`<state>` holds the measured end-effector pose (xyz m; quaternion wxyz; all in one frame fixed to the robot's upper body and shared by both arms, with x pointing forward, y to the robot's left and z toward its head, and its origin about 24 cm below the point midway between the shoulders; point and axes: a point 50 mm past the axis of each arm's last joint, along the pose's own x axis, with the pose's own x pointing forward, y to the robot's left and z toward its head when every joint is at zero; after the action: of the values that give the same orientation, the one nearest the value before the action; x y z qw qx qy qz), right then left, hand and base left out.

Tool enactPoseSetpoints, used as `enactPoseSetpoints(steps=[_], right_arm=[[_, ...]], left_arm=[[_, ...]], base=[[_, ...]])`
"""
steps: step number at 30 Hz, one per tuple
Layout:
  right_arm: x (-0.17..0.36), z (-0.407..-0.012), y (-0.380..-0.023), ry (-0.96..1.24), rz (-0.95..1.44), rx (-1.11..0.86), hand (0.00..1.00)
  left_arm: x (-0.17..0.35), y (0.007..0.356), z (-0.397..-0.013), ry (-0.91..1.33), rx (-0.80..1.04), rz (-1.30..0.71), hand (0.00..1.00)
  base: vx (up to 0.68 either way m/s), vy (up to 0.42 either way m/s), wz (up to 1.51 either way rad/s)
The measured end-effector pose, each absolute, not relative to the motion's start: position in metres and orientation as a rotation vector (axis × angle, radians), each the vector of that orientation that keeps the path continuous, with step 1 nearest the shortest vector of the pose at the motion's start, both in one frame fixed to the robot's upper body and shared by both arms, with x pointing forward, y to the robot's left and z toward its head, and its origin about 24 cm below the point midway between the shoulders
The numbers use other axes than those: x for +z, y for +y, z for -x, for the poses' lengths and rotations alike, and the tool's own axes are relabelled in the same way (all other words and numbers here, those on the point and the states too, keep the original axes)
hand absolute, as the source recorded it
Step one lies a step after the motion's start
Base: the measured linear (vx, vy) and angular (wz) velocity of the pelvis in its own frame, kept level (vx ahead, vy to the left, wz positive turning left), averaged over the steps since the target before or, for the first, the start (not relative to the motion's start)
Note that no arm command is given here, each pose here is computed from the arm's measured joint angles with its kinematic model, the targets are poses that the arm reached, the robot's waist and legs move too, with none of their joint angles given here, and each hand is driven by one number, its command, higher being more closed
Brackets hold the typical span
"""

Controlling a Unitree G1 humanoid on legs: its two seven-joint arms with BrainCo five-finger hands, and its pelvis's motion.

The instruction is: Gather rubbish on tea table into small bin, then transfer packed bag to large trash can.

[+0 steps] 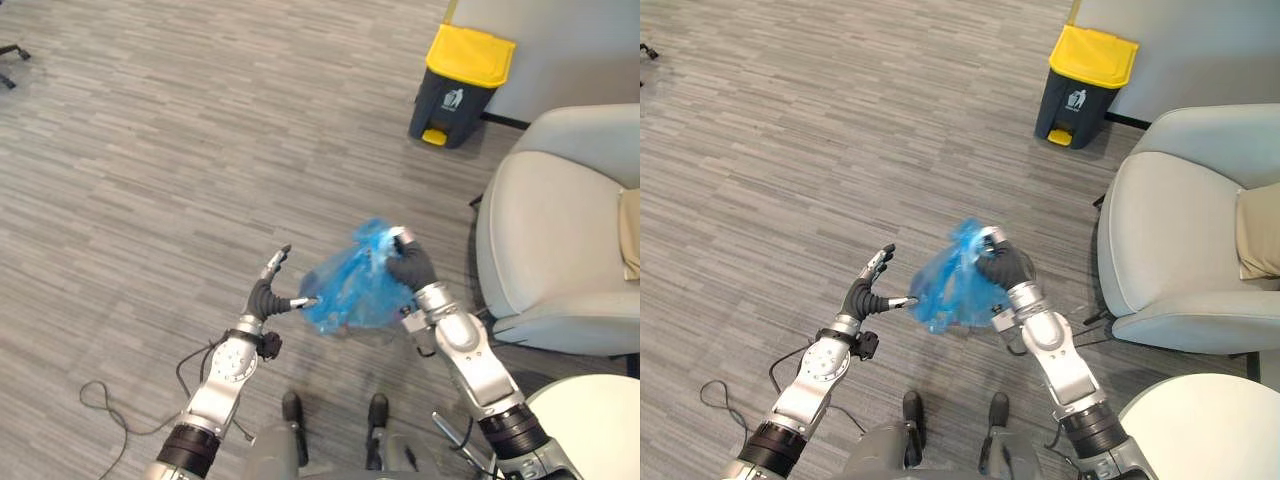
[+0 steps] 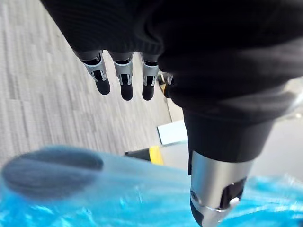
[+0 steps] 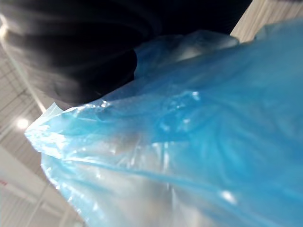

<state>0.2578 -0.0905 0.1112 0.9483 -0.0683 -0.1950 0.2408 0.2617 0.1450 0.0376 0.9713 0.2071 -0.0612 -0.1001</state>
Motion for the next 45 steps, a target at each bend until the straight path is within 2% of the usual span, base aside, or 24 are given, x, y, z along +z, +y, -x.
enactPoseSetpoints(steps=[4,8,9,20,21,27,29,31,34,36,39,45], right_arm=[[0.116,-0.247,-0.049,-0.418,0.064,0.694,1.00],[0.121,-0.237,-0.023,-0.428,0.036,0.843,1.00],[0.121,-0.236,-0.018,-0.424,0.032,0.867,1.00],[0.134,-0.253,0.002,-0.426,0.070,0.906,1.00],[0.135,-0.254,0.002,-0.431,0.071,0.894,0.00],[0.135,-0.252,0.004,-0.448,0.054,0.866,0.00],[0.117,-0.250,-0.009,-0.392,0.057,0.795,0.00],[0.099,-0.253,-0.036,-0.334,0.091,0.670,0.00],[0.079,-0.255,-0.081,-0.285,0.263,0.506,0.00],[0.063,-0.250,-0.128,-0.208,0.413,0.353,0.00],[0.041,-0.233,-0.178,-0.091,0.552,0.203,0.00],[-0.042,-0.183,-0.240,0.374,0.492,0.065,0.00]], left_arm=[[0.038,0.130,-0.270,-0.142,-0.285,-0.509,0.00],[0.042,0.119,-0.278,-0.175,-0.323,-0.562,0.00],[0.045,0.116,-0.281,-0.191,-0.325,-0.572,1.00],[0.042,0.108,-0.288,-0.213,-0.314,-0.667,1.00],[0.042,0.107,-0.288,-0.215,-0.303,-0.663,1.00],[0.020,0.110,-0.271,-0.101,-0.230,-0.492,1.00],[0.003,0.119,-0.258,0.006,-0.168,-0.378,1.00],[-0.009,0.140,-0.247,0.089,-0.070,-0.319,1.00],[-0.014,0.164,-0.236,0.134,0.020,-0.270,1.00],[-0.019,0.186,-0.223,0.167,0.103,-0.264,1.00],[-0.028,0.215,-0.204,0.235,0.196,-0.265,1.00],[-0.055,0.240,-0.177,0.396,0.225,-0.281,1.00]], base=[[0.00,0.010,-0.14],[-0.01,0.005,-0.13],[0.00,0.000,0.00],[-0.04,-0.013,-0.01],[-0.04,-0.005,-0.05],[0.00,-0.004,-0.08],[0.03,-0.008,-0.01],[0.02,-0.001,-0.03],[0.00,0.006,-0.03],[0.00,0.000,0.00],[-0.01,0.007,-0.06],[0.00,0.011,0.07]])
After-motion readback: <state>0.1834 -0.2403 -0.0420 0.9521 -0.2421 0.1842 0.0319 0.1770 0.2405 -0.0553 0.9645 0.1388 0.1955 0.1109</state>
